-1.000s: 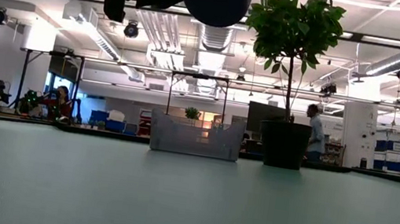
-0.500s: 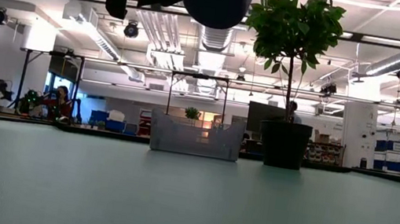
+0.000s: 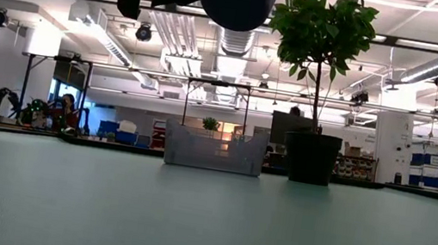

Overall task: Nest measuring cups in basket
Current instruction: Put the measuring cup into the bin

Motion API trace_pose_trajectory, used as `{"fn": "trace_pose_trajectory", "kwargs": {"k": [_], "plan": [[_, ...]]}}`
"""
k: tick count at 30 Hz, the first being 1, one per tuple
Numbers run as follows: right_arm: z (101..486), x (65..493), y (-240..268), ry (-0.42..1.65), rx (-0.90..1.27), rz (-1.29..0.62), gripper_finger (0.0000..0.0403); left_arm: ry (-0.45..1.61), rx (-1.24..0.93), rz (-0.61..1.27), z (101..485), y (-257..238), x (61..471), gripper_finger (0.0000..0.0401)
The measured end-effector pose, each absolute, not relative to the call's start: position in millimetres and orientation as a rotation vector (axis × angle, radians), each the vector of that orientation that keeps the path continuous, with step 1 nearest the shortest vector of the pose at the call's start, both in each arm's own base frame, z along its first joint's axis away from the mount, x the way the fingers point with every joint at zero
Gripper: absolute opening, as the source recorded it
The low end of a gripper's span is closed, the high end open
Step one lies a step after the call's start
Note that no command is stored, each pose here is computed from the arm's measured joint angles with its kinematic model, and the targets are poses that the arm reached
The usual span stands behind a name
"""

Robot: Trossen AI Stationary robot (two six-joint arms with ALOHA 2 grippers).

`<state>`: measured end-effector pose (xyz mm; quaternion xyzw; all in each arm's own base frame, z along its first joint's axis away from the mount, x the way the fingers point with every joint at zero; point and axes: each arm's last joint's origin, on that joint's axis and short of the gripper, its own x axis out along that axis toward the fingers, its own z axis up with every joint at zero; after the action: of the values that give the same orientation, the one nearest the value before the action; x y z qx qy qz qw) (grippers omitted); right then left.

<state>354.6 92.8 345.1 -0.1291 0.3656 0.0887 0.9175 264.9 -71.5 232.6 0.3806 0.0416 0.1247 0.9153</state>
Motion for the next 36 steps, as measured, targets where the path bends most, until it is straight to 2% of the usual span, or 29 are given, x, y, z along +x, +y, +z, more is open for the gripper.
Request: {"fn": "trace_pose_trajectory", "kwargs": {"k": [15,22,36], "plan": [[343.7,354.8,92.3,0.759,-0.266,0.181,0.0092,0.084,0.776,0.258,232.7,-71.4,264.9,0.0123],[337.8,356.1,92.6,0.774,-0.269,0.181,0.0092,0.093,0.749,0.253,230.9,-71.4,264.6,0.0128],[287.0,382.3,95.0,0.917,-0.333,0.191,0.0092,0.281,0.613,0.197,207.7,-70.6,261.6,0.0128]]}}
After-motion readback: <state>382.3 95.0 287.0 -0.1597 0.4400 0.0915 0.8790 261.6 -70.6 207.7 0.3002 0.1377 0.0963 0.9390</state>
